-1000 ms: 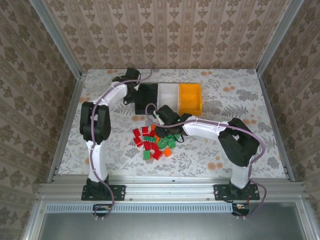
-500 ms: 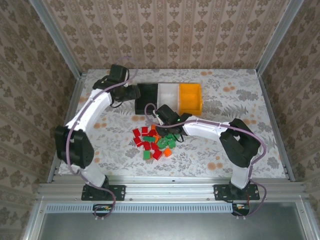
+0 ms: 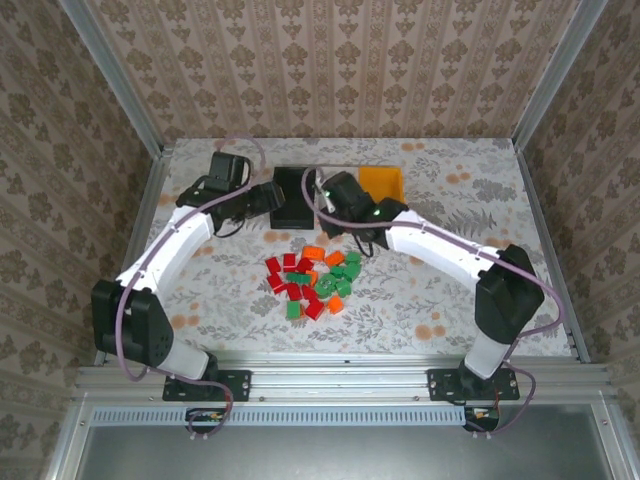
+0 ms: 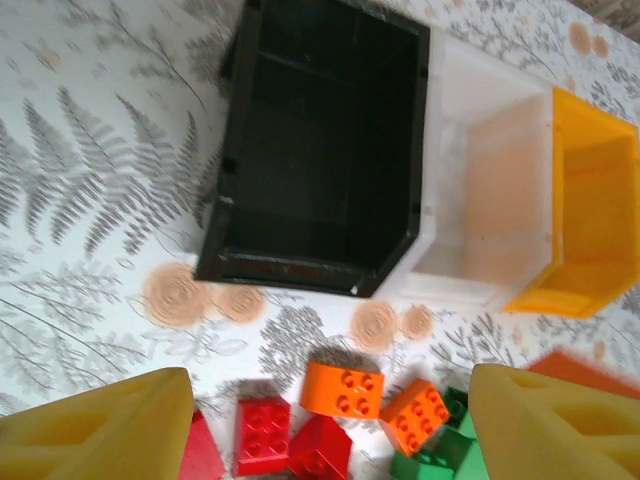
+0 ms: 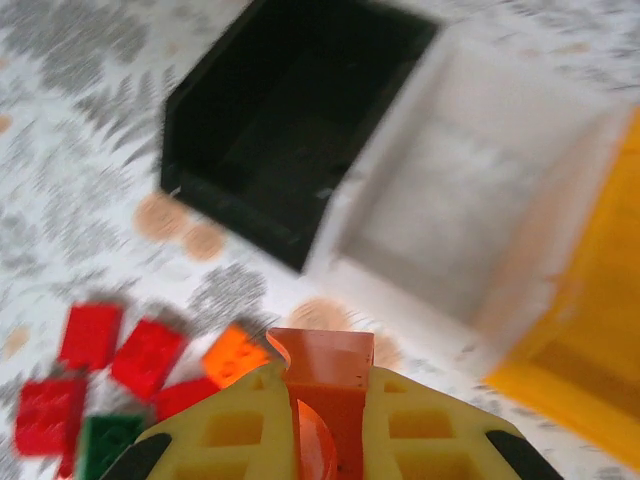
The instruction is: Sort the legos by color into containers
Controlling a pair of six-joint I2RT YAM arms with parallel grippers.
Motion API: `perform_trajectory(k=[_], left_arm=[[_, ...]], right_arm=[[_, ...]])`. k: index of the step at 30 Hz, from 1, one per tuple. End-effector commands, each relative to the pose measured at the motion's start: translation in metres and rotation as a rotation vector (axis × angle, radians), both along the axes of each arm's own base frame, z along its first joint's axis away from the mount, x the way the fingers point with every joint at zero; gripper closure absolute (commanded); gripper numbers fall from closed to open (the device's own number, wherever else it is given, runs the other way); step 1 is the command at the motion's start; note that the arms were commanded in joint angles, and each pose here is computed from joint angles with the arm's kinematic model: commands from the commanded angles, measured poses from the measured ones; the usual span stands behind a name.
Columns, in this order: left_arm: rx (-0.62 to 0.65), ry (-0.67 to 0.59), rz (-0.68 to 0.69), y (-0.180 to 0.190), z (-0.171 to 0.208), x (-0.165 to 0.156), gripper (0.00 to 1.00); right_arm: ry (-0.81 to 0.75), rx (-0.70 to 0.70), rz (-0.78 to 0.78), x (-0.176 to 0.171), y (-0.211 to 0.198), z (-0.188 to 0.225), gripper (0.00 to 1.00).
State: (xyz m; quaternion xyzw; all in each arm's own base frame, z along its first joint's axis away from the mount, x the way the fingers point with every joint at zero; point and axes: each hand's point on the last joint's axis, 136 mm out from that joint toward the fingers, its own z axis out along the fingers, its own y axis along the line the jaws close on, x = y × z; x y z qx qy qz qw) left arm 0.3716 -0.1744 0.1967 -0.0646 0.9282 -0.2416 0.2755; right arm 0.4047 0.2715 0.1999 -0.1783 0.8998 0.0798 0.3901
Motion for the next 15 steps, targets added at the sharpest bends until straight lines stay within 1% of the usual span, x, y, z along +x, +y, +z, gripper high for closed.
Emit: perform_trajectory(k=[1,4,6,9,12,15], left_arm=[[-0.136,0.007,-0.051,-0.027,0.012,-0.001,0.26],[-0.183,0.074,-0.060,-0.037,-0.001,-0.004,0.27],[-0.230,0.125,-0.075,-0.047,-0.010,-0.007,0.27],[-0.297,0.193,-0.096,-0.060,-0.020,-0.009,0.29],[-0.311,0.209,-0.096,-0.062,-0.024,-0.009,0.29],[-0.312,0.214,-0.095,-0.063,-0.026,-0.009,0.29]], right_arm=[[0.022,-0.041,-0.176,0.038,-0.054,-0.005,0.85],[0.059,-0.018,-0.313,0.067,-0.091,-0.021,0.85],[0.097,-0.011,-0.351,0.080,-0.103,-0.034,0.85],[0.149,-0.044,-0.385,0.096,-0.115,-0.053,0.85],[0.184,-0.067,-0.402,0.109,-0.120,-0.068,0.84],[0.199,-0.092,-0.413,0.116,-0.122,-0.076,0.78]])
